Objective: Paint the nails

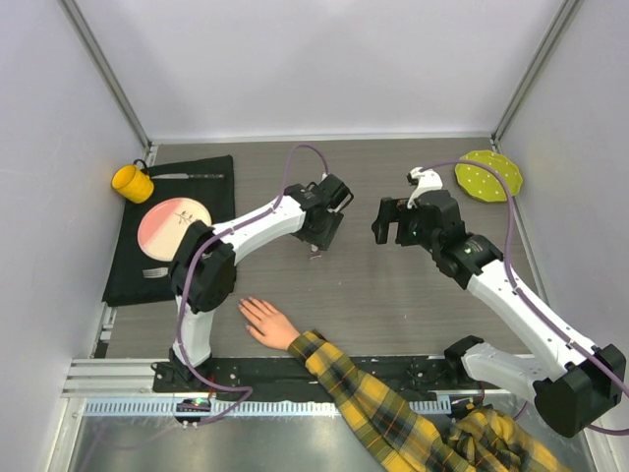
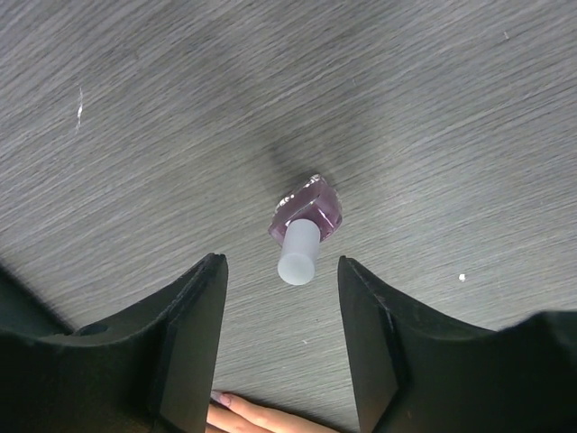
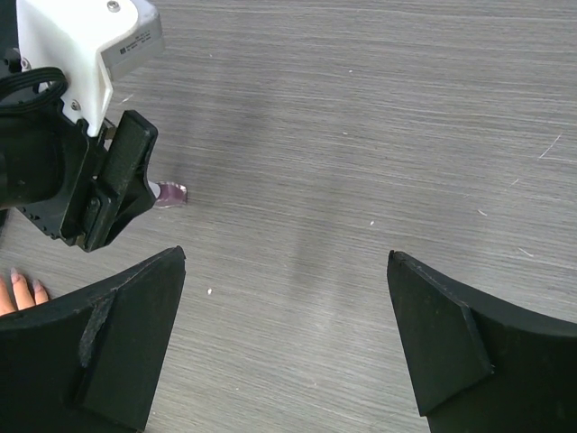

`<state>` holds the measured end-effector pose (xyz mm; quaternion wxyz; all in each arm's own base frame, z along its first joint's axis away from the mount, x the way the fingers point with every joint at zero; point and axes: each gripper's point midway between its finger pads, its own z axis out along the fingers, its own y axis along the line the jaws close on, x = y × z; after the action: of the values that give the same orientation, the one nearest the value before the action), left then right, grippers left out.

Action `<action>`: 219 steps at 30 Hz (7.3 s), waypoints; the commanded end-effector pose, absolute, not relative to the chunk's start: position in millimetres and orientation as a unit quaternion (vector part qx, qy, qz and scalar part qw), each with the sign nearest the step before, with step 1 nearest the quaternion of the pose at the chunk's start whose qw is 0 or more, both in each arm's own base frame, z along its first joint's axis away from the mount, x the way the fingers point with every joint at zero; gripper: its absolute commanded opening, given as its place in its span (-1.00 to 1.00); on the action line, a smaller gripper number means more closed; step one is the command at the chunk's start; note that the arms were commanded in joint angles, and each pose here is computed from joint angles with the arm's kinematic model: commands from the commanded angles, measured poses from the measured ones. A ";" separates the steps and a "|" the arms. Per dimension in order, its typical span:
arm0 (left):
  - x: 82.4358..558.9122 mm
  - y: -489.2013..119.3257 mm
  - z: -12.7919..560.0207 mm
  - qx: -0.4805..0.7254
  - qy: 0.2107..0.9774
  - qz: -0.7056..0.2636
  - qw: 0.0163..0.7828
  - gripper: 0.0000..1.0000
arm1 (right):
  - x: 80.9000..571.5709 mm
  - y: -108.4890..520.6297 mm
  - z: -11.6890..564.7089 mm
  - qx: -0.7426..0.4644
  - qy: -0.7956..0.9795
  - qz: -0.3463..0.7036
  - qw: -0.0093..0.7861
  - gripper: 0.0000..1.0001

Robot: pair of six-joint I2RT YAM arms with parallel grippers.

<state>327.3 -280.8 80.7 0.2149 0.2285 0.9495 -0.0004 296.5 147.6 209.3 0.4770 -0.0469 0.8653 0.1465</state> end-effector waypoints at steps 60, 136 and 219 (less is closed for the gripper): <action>199.6 -264.7 279.2 0.213 0.898 -0.305 0.236 -1.00 | 201.6 348.4 251.9 -0.429 0.577 0.516 0.466 -0.21; 130.1 -298.7 390.8 0.355 0.604 -0.591 0.398 -0.09 | 125.8 320.7 366.5 -0.406 0.434 0.643 0.483 -0.97; 220.3 -263.1 416.8 0.250 0.631 -0.611 0.407 0.27 | 192.5 342.0 396.3 -0.356 0.461 0.666 0.466 -0.97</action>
<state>233.7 -260.2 394.3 0.3972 0.2182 0.6713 -0.5865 197.4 344.8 360.8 0.4364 -0.3416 0.5095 0.6582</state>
